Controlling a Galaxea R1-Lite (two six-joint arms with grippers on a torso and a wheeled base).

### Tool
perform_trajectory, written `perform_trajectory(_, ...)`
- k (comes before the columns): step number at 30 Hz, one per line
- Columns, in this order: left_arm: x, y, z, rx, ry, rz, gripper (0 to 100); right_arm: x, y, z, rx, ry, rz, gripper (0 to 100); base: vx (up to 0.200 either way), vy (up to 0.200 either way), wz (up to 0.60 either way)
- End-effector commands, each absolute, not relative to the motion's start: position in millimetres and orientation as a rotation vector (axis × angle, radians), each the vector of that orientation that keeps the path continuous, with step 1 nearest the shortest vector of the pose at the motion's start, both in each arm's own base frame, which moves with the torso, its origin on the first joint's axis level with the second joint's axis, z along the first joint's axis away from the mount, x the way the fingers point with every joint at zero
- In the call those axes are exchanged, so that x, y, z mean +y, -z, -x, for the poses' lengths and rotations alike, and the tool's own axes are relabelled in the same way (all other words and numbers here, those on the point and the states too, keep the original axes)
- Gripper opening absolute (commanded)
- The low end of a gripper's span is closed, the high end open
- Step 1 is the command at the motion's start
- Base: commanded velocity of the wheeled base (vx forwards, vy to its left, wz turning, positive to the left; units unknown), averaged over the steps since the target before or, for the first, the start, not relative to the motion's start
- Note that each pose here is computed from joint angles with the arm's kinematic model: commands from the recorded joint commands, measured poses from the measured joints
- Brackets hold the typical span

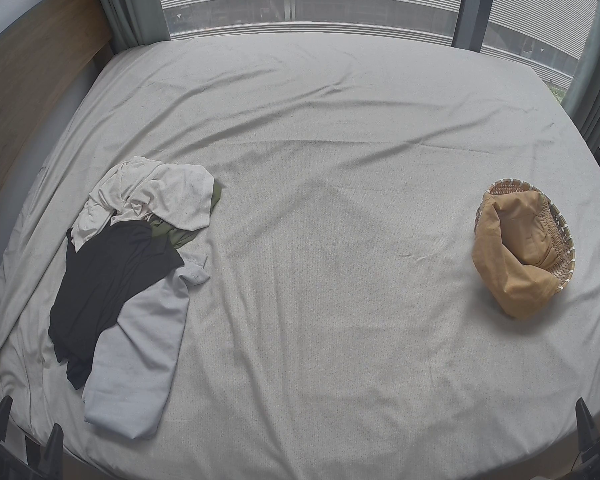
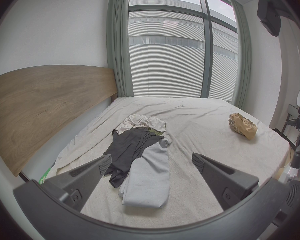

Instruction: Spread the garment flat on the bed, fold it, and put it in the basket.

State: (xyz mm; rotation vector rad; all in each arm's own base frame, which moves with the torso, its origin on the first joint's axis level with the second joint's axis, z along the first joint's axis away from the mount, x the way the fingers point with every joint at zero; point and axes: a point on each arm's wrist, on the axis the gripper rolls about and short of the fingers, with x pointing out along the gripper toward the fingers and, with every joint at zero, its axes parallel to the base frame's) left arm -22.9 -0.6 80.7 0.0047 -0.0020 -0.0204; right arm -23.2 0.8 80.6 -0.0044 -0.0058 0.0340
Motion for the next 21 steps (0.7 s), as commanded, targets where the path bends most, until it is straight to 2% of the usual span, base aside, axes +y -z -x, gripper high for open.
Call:
perform_trajectory(1,-0.6,-75.5,22.8,0.0,0.02,-0.005,100,0.8,-75.5,22.7,0.001,-0.035,0.005,100,0.0,0.0,0.0)
perform_trajectory(21,-0.6,-75.5,22.8,0.0,0.02,-0.005,100,0.8,-75.5,22.6,0.003,-0.037,0.005,100,0.0,0.0,0.0)
